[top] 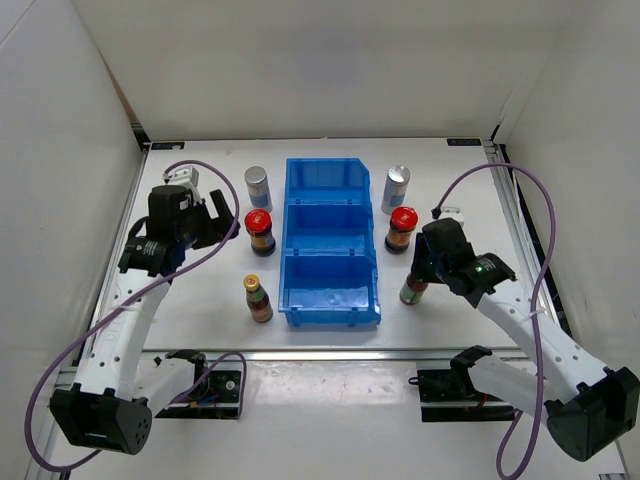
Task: Organize the condiment bottles
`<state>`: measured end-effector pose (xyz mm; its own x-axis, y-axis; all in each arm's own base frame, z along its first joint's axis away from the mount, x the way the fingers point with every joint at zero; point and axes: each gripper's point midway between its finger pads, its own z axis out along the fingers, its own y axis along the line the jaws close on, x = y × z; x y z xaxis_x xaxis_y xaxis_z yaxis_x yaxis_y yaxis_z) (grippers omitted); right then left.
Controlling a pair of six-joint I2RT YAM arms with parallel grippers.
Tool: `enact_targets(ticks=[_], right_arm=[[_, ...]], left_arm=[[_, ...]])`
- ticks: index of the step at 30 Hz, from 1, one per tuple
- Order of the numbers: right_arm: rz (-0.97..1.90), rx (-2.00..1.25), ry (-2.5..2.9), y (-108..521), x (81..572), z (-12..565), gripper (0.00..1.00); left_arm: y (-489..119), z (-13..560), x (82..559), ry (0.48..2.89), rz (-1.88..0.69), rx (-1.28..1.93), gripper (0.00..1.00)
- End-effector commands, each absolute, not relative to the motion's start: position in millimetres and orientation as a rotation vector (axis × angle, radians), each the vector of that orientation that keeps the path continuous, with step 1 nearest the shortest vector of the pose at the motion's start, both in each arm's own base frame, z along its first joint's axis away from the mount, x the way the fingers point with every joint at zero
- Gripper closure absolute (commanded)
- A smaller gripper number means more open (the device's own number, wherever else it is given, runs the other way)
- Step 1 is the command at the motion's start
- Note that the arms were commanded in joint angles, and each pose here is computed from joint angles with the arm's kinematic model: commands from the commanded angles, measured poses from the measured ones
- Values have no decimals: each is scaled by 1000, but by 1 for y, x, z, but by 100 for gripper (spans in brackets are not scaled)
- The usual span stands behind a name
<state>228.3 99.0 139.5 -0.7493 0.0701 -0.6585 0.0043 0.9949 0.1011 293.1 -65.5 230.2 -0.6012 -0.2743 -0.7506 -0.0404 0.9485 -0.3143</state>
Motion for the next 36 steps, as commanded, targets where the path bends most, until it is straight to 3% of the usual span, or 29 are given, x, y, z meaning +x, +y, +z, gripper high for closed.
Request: enact_targets(ticks=[1, 8, 11, 21, 31, 36], right_arm=[[91, 42, 2381, 99, 236, 143, 66], [79, -69, 2279, 111, 243, 190, 94], [105, -124, 2211, 123, 245, 226, 100], [300, -322, 2089, 190, 238, 276, 100], [383, -413, 2094, 254, 245, 231, 100], [373, -413, 2115, 262, 250, 198, 100]], left_arm=[[-69, 233, 295, 2188, -361, -228, 0], [-71, 228, 297, 2207, -367, -226, 0], [-71, 229, 299, 2209, -367, -226, 0], [-68, 226, 301, 2215, -345, -238, 0], [-43, 220, 292, 2159, -204, -289, 0], [-61, 220, 292, 2174, -309, -234, 0]])
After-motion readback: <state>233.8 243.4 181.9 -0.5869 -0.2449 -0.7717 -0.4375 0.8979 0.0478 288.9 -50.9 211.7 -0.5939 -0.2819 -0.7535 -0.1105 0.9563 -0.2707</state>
